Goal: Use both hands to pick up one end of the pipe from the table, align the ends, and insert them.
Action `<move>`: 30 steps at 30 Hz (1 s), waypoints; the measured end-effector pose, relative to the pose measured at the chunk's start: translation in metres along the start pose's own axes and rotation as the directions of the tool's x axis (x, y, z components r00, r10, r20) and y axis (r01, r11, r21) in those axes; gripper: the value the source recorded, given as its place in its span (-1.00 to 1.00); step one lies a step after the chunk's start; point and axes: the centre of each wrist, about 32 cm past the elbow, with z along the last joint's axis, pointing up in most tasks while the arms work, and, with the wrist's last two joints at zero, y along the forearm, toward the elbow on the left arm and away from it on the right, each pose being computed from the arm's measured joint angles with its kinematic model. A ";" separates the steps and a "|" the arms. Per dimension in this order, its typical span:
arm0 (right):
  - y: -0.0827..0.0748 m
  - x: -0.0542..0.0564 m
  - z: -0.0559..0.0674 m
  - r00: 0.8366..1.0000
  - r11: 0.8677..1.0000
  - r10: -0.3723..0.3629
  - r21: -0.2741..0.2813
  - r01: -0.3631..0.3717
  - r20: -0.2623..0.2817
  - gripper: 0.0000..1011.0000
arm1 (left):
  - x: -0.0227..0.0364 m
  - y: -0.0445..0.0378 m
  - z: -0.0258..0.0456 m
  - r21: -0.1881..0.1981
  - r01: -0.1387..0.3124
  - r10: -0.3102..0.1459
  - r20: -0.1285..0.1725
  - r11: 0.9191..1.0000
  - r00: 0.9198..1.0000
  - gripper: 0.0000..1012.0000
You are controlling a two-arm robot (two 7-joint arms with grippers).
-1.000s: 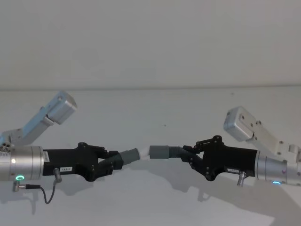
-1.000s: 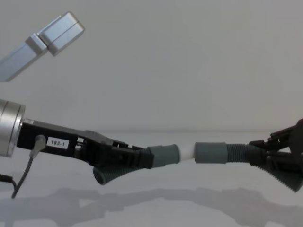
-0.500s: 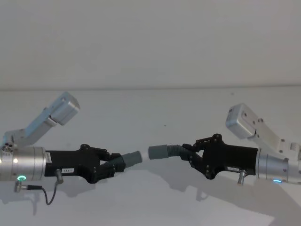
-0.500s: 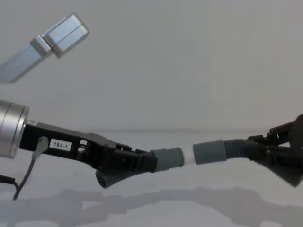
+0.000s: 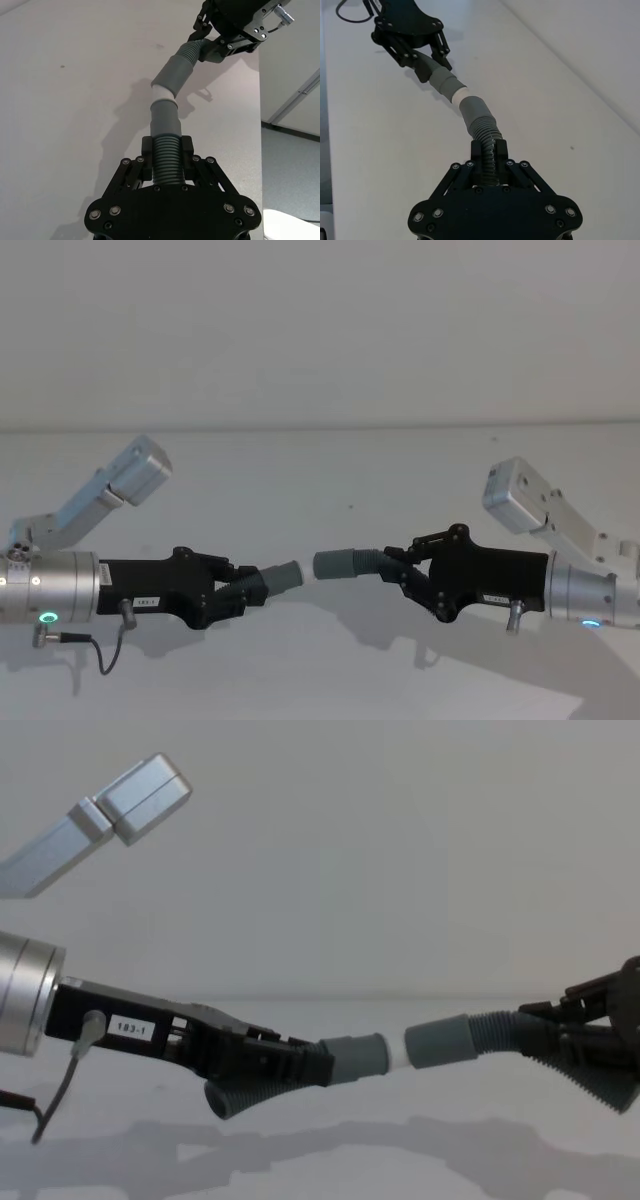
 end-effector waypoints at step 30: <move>0.000 0.001 0.000 1.000 0.999 0.028 0.015 -0.028 -0.007 -0.72 | 0.0006 -0.0011 -0.0006 -0.004 -0.006 0.006 -0.001 1.000 1.000 -0.40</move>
